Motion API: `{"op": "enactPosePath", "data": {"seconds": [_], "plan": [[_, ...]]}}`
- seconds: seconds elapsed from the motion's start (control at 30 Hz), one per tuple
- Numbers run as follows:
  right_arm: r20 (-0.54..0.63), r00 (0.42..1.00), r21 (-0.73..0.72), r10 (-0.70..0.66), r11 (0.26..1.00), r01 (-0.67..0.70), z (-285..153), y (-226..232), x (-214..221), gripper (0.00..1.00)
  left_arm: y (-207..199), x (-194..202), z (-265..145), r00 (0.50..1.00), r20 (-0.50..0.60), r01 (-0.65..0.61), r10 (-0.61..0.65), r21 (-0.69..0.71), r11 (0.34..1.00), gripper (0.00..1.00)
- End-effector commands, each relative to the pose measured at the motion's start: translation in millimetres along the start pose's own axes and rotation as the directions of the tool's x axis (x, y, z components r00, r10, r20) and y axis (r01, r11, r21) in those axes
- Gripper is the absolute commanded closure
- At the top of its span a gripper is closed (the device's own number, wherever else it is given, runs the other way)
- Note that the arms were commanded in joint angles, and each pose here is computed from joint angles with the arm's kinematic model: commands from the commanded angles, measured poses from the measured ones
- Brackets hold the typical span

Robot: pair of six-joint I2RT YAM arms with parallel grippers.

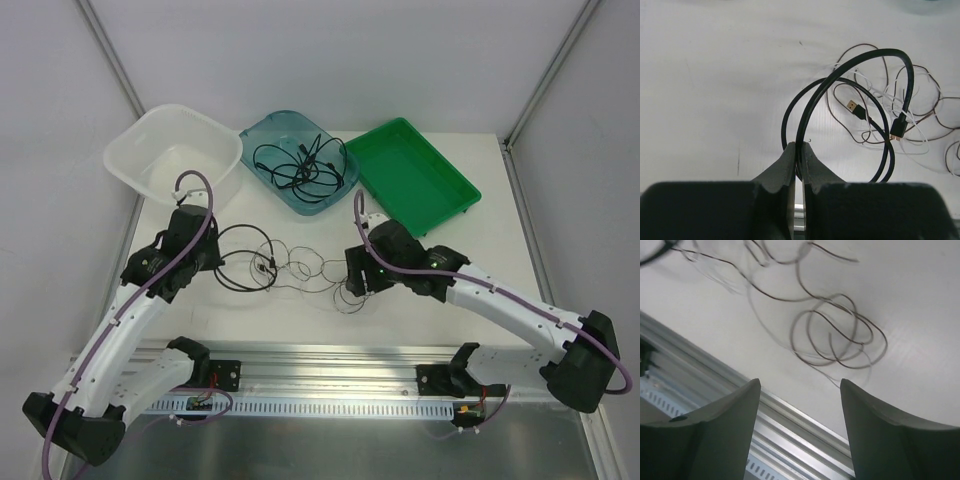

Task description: Untangle the cables

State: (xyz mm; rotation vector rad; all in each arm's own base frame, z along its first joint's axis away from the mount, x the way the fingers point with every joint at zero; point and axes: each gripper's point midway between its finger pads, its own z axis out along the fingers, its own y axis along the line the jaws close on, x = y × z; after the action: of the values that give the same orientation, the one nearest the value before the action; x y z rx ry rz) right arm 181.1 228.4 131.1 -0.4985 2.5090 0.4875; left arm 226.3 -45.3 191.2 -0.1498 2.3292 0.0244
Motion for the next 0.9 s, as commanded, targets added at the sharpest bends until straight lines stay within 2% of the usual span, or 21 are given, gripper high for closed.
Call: {"op": "enactPosePath", "data": {"seconds": [0.0,0.07,0.17,0.3,0.43,0.67,0.8,0.87], "plan": [[0.181,0.982,-0.156,-0.055,0.984,0.084,-10.7,53.8,-55.6,0.31,-29.4,-11.1,-19.3,0.999,0.033,0.033,-0.04,0.175,0.984,1.0],[0.214,0.971,-0.257,-0.104,0.953,0.159,-10.5,84.9,-64.4,0.31,-33.2,-10.7,-21.3,0.999,0.035,0.025,-0.033,0.198,0.98,1.0],[0.258,0.951,-0.324,-0.171,0.912,0.252,-2.6,115.7,-80.1,0.31,-36.7,-9.0,-23.5,0.999,0.032,0.014,-0.021,0.222,0.975,1.0],[0.289,0.935,-0.392,-0.206,0.866,0.312,10.7,142.0,-95.6,0.31,-41.7,-10.1,-30.0,0.999,0.041,0.005,-0.016,0.264,0.965,1.0],[0.312,0.915,-0.433,-0.258,0.818,0.378,27.0,156.9,-98.8,0.31,-42.7,-11.0,-35.4,0.998,0.055,-0.003,-0.013,0.284,0.959,1.0],[0.287,0.912,-0.484,-0.292,0.778,0.401,52.9,168.0,-89.8,0.35,-44.3,-12.8,-42.2,0.997,0.073,-0.007,-0.017,0.309,0.951,1.0],[0.262,0.915,-0.486,-0.308,0.777,0.4,67.6,166.8,-82.9,0.43,-45.4,-15.3,-45.8,0.996,0.082,-0.008,-0.02,0.32,0.947,1.0],[0.282,0.909,-0.496,-0.305,0.765,0.411,67.9,171.4,-85.7,0.51,-44.2,-16.3,-47.6,0.996,0.09,-0.007,-0.023,0.319,0.948,1.0]]}}
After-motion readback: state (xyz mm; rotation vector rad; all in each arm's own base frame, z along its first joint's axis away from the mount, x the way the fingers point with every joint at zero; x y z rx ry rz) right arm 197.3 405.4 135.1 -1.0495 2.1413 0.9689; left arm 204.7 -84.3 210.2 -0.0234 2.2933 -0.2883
